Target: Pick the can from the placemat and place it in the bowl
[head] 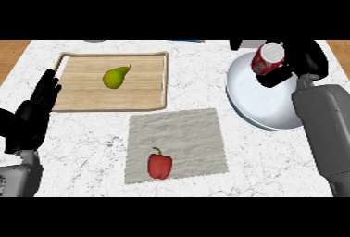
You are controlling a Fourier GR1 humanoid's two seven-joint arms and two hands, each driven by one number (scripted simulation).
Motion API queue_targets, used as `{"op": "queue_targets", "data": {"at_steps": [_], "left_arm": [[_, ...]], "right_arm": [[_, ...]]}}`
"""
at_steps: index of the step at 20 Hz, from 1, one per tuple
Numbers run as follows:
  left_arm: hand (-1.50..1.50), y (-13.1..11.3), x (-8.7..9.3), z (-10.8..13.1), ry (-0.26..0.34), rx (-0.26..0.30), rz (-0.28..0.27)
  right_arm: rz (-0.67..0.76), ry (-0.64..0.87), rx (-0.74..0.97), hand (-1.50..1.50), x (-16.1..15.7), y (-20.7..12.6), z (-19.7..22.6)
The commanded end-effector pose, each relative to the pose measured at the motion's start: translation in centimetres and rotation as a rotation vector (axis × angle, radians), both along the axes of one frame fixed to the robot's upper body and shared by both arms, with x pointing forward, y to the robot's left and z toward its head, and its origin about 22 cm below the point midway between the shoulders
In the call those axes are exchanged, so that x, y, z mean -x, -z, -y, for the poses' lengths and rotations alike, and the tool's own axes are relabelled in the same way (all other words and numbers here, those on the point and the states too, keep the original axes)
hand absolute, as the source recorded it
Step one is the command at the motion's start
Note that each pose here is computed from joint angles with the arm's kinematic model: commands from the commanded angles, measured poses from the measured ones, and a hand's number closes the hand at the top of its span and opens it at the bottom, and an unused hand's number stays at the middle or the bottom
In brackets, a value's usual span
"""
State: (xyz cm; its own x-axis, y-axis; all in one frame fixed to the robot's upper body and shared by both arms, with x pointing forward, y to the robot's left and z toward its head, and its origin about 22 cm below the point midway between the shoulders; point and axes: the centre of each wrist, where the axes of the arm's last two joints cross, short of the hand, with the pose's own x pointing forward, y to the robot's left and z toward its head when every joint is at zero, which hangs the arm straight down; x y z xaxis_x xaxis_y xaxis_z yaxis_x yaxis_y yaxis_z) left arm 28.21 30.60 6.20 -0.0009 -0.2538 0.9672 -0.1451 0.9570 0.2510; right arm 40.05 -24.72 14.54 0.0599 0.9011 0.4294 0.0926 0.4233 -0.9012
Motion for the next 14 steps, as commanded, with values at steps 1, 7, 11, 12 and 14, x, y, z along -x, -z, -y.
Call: {"op": "queue_targets", "data": {"at_steps": [1,7,11,12,14], "left_arm": [[0.0,0.1,-0.6,1.0,-0.012,0.014,0.001],[0.0,0.9,0.5,0.5,-0.011,0.002,-0.004],[0.0,1.1,0.8,-0.3,-0.014,-0.006,-0.008],[0.0,1.1,0.5,0.9,-0.004,0.002,0.005],[0.0,1.0,0.7,0.6,-0.012,0.017,-0.012]], "right_arm": [[-0.159,0.045,-0.041,-1.5,-0.6,3.5,1.5],[-0.16,-0.095,-0.16,-1.5,-1.4,6.0,4.4],[0.016,-0.086,-0.52,-1.5,-2.0,3.0,6.4],[0.066,-0.091,-0.591,-1.5,-2.3,1.6,6.6],[0.157,-0.045,-0.734,-1.5,-1.8,1.6,8.5]]}}
